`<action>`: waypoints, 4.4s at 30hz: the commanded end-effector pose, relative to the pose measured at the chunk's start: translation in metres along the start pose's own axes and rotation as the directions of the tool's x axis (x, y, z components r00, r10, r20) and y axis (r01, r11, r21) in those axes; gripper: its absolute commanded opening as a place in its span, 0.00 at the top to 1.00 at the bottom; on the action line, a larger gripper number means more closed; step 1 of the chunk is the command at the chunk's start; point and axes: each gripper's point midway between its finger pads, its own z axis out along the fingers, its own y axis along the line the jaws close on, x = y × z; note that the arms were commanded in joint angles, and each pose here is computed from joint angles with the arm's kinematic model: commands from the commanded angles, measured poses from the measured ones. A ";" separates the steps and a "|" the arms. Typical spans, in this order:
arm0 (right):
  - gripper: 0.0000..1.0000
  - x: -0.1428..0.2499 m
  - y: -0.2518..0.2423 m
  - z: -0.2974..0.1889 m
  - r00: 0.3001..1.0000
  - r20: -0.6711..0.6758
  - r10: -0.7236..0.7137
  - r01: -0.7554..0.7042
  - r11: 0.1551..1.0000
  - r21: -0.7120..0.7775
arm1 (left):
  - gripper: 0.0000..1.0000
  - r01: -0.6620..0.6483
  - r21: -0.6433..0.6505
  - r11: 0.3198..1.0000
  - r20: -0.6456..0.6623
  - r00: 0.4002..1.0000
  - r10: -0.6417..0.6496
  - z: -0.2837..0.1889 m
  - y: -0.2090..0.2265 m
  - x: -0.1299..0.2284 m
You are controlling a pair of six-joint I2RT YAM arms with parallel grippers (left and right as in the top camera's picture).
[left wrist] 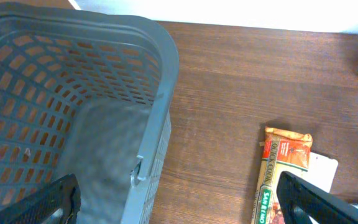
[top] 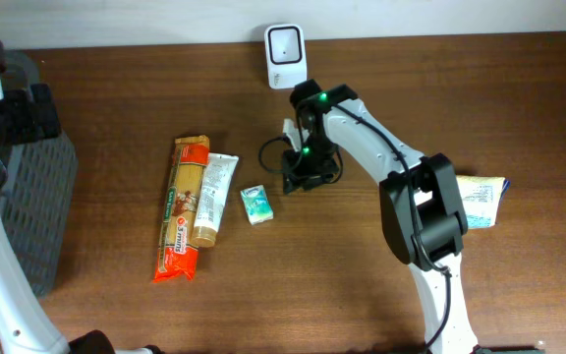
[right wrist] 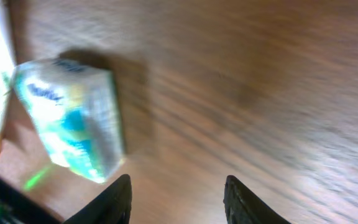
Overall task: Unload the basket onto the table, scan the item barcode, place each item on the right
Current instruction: 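Move the right gripper to the Kleenex pack and grasp it, then lift the Kleenex pack and hold it against the scanner window, then lower the Kleenex pack beside the snack bag at right and release, then move the right gripper to the white Pantene tube and grasp it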
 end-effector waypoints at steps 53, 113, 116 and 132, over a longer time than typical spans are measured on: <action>0.96 -0.204 -0.036 -0.285 0.561 0.255 -0.787 -0.280 0.110 0.954 | 0.01 -0.009 0.003 1.000 0.005 1.000 0.009 -0.001 0.001 -0.001; 0.12 -0.014 0.009 -0.095 0.958 0.244 0.152 -0.127 0.985 -0.115 | 0.01 -0.009 0.003 1.000 0.004 1.000 0.009 0.000 0.001 -0.001; 0.12 -0.036 0.083 -0.045 0.954 0.293 0.061 -0.022 0.990 -0.136 | 0.01 -0.009 0.003 1.000 0.005 1.000 0.009 -0.001 0.001 -0.001; 0.32 -0.052 0.119 0.085 0.939 0.296 0.173 -0.165 0.985 -0.050 | 0.01 -0.009 0.003 1.000 0.005 1.000 0.009 -0.001 0.001 -0.001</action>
